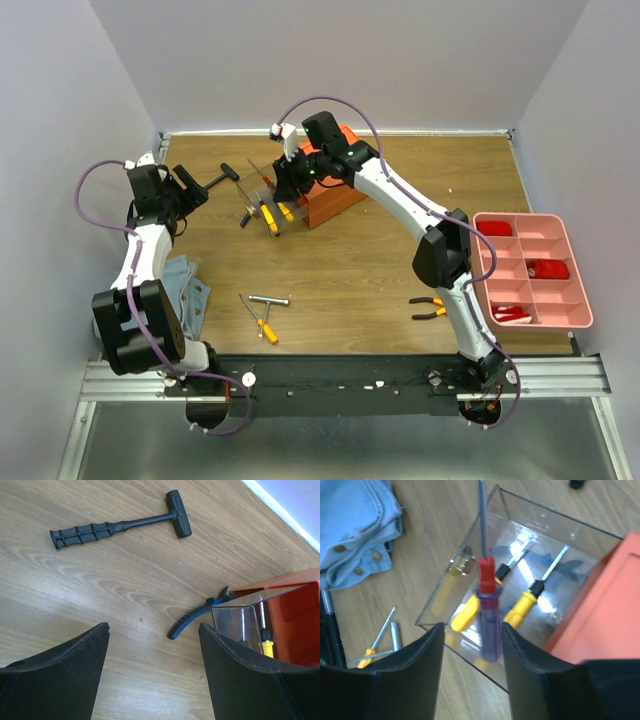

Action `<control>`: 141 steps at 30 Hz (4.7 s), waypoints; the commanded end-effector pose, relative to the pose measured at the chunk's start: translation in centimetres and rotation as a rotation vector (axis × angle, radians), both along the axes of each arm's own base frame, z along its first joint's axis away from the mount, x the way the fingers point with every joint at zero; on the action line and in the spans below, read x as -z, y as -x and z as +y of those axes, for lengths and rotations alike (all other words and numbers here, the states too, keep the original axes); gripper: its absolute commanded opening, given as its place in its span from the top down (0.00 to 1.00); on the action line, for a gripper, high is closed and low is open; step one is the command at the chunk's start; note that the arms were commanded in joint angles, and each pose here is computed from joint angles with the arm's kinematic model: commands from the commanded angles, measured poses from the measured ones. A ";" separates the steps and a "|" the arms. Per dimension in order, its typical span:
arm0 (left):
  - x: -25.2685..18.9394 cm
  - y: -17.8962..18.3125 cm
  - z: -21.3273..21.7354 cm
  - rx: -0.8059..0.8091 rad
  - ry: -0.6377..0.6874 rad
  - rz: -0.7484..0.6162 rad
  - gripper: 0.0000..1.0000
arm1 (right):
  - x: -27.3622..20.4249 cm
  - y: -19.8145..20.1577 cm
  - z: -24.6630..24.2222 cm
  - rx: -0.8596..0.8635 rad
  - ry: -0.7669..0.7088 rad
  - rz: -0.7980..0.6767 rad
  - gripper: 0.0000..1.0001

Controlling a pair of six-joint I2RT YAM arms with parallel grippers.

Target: Sort the tools into containers

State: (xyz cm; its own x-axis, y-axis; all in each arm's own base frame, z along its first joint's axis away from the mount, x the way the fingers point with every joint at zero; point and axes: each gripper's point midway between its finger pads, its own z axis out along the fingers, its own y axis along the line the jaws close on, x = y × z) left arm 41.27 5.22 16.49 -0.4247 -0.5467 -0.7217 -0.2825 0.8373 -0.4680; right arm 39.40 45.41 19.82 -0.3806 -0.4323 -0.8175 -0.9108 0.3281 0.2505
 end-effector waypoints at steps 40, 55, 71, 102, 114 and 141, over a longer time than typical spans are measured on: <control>-2.2 3.2 -0.6 -0.058 0.061 -0.164 0.18 | 17.4 0.1 -46.8 0.983 0.836 0.379 0.33; -2.2 3.0 0.3 -0.077 0.055 -0.153 0.18 | 18.2 1.4 -45.8 0.946 0.797 0.459 0.61; -2.8 2.7 0.4 -0.087 0.067 -0.161 0.19 | -6.8 -6.3 -23.7 0.586 0.008 0.092 0.99; 1.8 6.2 -1.6 -0.037 0.091 -0.071 0.19 | -9.2 -5.1 2.6 0.175 -0.364 0.103 0.99; 0.8 5.2 -1.2 -0.045 0.095 -0.085 0.19 | -5.6 -6.2 2.2 0.228 -0.264 0.066 0.51; -1.5 6.9 -3.9 -0.041 0.175 -0.067 0.20 | 6.0 17.9 -3.9 -0.507 0.200 -0.215 0.47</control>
